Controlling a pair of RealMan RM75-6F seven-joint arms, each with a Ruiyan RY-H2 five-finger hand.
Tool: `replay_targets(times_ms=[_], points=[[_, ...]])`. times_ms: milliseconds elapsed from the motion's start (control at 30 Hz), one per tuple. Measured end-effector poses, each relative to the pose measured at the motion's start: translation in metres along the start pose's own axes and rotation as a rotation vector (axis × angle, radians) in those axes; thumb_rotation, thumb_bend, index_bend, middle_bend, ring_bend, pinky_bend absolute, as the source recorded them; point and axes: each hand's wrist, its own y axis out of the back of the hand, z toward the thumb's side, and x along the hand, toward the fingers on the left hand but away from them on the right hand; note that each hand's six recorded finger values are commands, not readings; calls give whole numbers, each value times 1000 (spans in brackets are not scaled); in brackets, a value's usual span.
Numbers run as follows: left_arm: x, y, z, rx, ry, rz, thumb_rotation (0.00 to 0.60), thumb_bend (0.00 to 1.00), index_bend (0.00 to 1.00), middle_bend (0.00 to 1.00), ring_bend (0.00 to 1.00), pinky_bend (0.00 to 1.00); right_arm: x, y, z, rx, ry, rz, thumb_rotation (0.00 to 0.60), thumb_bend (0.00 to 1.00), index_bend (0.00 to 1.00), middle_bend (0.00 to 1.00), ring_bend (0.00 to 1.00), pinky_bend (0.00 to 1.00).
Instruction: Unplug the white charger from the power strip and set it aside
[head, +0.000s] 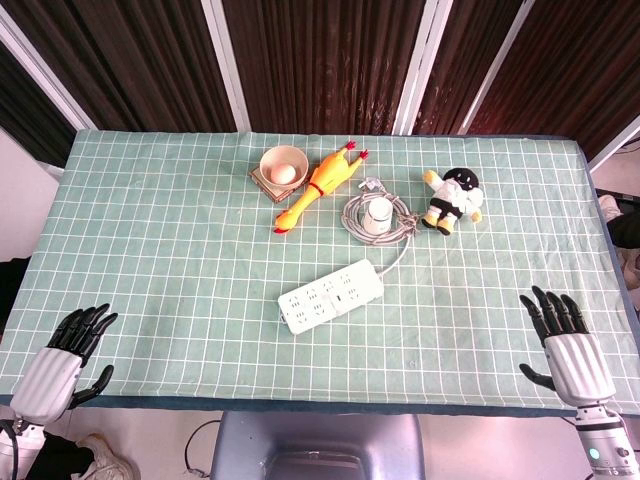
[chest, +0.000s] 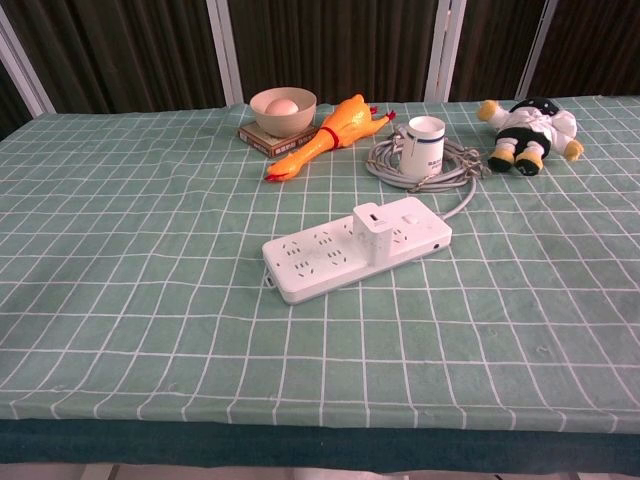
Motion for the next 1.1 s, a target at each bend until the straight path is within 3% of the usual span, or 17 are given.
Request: replay_targets(times_ms=[167, 267, 600, 900, 1100], points=[[2, -7, 9, -10, -38, -29, 600, 407, 0, 0, 0, 96, -1, -2, 4, 3, 15, 3, 600, 148, 0, 0, 0, 0], [7, -17, 24, -45, -102, -57, 600, 406, 0, 0, 0, 122, -2, -3, 11, -3, 44, 3, 600, 148, 0, 0, 0, 0], [53, -64, 105, -59, -354, -111, 600, 410, 0, 0, 0, 97, -22, -20, 47, -8, 177, 60, 600, 148, 0, 0, 0, 0], [112, -97, 157, -67, -379, -174, 600, 423, 0, 0, 0, 92, -75, -31, 108, -27, 344, 123, 600, 147, 0, 0, 0, 0], [129, -122, 176, -47, -373, -213, 600, 427, 0, 0, 0, 90, -97, -28, 164, -75, 494, 117, 600, 148, 0, 0, 0, 0]])
